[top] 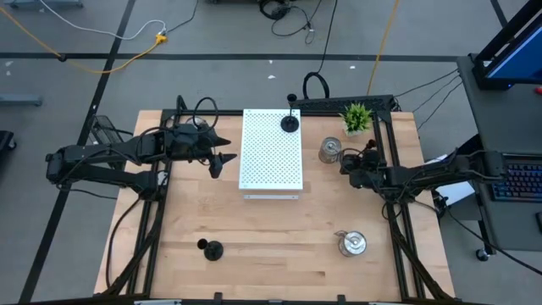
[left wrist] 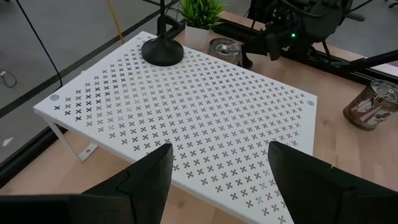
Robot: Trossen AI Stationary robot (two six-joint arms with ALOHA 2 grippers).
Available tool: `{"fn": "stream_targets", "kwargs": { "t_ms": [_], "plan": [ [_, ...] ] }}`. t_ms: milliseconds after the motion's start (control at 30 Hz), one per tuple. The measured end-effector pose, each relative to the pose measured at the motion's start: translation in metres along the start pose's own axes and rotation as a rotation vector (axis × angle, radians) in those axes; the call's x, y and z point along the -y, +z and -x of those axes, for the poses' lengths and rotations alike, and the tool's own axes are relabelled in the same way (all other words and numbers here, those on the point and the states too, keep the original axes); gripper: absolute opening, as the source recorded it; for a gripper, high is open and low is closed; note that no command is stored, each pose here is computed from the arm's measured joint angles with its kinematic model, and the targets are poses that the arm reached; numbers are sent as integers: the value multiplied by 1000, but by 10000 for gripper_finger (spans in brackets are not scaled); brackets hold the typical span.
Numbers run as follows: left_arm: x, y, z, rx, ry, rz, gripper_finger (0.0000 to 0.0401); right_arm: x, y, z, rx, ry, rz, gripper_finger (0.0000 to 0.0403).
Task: Pick & Place candle stick holders
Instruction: Put the top black candle holder on the shelf aligned with the black candle holder
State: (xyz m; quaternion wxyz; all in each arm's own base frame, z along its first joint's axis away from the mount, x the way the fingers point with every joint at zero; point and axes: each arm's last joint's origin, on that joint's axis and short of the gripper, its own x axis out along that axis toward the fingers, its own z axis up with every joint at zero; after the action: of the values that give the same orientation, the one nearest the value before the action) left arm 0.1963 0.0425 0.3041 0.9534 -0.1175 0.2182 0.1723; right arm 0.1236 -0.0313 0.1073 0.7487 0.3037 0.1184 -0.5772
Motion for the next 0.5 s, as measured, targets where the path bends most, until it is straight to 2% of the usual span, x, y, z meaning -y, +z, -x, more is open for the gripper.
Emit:
{"fn": "stream_targets", "kwargs": {
  "t_ms": [200,500],
  "plan": [
    [0,0,0,0,0,2,271,-20,15,6,-36,65,72,8],
    [0,0,0,0,0,21,271,-44,57,27,-111,-53,274,8]
  ]
}}
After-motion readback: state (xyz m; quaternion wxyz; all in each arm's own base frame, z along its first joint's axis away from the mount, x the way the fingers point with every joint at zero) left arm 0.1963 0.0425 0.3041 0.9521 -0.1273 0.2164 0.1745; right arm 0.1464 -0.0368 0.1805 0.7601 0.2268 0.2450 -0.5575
